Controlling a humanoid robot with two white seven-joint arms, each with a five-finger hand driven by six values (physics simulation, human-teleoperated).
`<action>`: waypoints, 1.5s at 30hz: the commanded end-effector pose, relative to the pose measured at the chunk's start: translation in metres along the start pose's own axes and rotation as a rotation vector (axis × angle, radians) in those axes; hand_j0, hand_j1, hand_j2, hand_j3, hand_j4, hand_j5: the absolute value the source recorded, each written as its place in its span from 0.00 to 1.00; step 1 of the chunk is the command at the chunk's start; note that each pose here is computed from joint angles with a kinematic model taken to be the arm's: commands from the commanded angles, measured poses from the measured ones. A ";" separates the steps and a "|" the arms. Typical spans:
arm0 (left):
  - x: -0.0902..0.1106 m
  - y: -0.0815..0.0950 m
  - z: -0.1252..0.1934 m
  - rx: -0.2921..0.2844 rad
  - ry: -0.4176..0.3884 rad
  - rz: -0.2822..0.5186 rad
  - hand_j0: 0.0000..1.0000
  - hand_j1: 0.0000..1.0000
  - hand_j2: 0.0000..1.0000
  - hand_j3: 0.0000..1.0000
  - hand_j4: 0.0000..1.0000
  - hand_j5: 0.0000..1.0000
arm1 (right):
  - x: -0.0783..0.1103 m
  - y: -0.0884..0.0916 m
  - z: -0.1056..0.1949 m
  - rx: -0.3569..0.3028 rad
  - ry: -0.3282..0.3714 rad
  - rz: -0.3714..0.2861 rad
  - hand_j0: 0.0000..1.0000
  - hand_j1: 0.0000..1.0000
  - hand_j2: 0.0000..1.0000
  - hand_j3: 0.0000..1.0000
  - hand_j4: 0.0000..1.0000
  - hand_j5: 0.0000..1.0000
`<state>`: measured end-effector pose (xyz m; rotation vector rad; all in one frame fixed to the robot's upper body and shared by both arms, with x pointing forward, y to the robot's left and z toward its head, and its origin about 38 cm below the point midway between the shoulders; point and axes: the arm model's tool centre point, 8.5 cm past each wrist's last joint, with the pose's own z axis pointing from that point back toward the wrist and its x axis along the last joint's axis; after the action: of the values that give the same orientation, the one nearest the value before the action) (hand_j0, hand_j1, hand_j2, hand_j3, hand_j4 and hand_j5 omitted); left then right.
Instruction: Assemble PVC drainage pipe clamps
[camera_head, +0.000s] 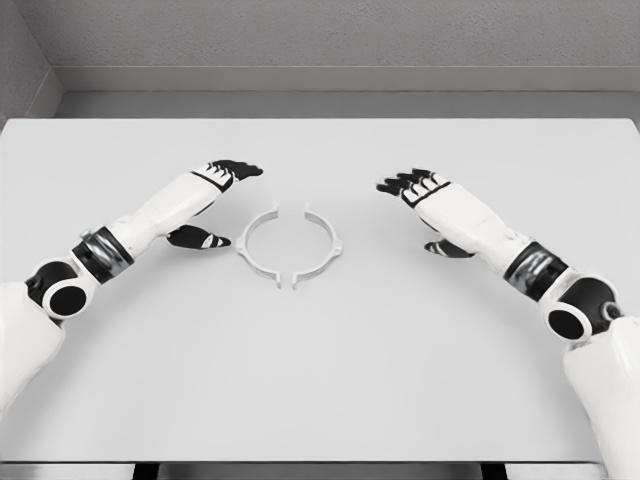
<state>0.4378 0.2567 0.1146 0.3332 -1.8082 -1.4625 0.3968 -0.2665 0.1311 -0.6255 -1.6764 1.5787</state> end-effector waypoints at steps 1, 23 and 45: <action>0.000 -0.001 0.000 0.002 -0.001 0.007 1.00 1.00 1.00 1.00 1.00 1.00 | -0.034 -0.073 0.049 -0.221 0.092 0.034 1.00 1.00 1.00 1.00 1.00 1.00; 0.004 -0.014 -0.010 -0.007 -0.007 0.037 1.00 1.00 1.00 1.00 1.00 1.00 | -0.040 -0.076 0.116 -0.083 0.114 -0.067 1.00 1.00 1.00 1.00 1.00 1.00; -0.002 -0.016 -0.024 0.001 0.013 0.061 1.00 1.00 1.00 1.00 1.00 1.00 | -0.036 -0.076 0.111 -0.083 0.099 -0.069 1.00 1.00 1.00 1.00 1.00 1.00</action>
<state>0.4519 0.2386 0.0996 0.2942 -1.7849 -1.4265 0.3429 -0.3736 0.2015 -0.6749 -1.6706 1.4210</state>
